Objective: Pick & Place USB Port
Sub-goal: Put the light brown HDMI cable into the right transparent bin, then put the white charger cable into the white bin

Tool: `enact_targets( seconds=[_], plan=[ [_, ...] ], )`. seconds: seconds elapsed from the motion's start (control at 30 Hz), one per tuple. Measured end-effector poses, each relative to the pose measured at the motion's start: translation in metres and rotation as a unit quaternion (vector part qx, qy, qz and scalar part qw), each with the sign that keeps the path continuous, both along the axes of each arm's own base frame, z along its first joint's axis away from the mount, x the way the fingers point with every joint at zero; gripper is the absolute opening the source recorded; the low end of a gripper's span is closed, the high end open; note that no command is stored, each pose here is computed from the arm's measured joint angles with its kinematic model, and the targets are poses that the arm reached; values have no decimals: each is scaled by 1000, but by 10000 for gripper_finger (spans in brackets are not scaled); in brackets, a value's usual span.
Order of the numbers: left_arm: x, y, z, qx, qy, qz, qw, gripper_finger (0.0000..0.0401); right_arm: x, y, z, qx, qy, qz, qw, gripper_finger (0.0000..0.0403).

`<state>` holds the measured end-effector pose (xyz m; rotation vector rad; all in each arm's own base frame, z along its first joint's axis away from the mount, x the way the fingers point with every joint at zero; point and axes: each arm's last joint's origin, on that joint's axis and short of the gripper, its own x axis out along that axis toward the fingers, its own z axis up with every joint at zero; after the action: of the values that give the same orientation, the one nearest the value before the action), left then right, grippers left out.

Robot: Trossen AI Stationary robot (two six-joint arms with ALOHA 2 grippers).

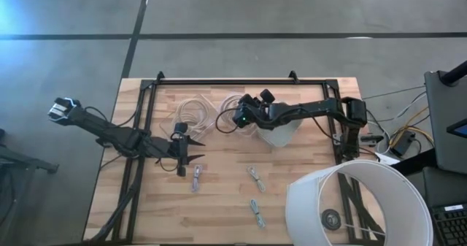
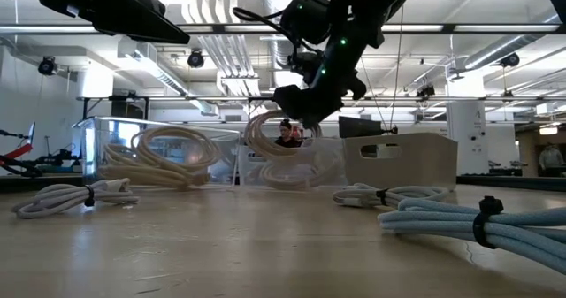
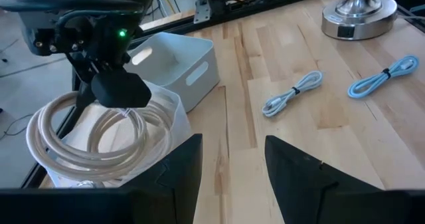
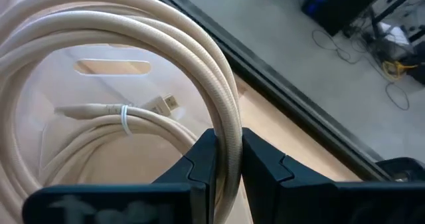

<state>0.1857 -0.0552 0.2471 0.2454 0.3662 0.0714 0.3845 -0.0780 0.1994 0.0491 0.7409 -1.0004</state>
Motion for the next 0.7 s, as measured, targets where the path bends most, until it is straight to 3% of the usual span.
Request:
enact_targets(
  seconds=[0.3,0.7],
  plan=[
    [0,0,0,0,0,0,1000,168,-2,-7,-1,-3,23,11,1000,54],
    [0,0,0,0,0,0,1000,168,-1,-6,-2,23,21,34,999,122]
  ],
)
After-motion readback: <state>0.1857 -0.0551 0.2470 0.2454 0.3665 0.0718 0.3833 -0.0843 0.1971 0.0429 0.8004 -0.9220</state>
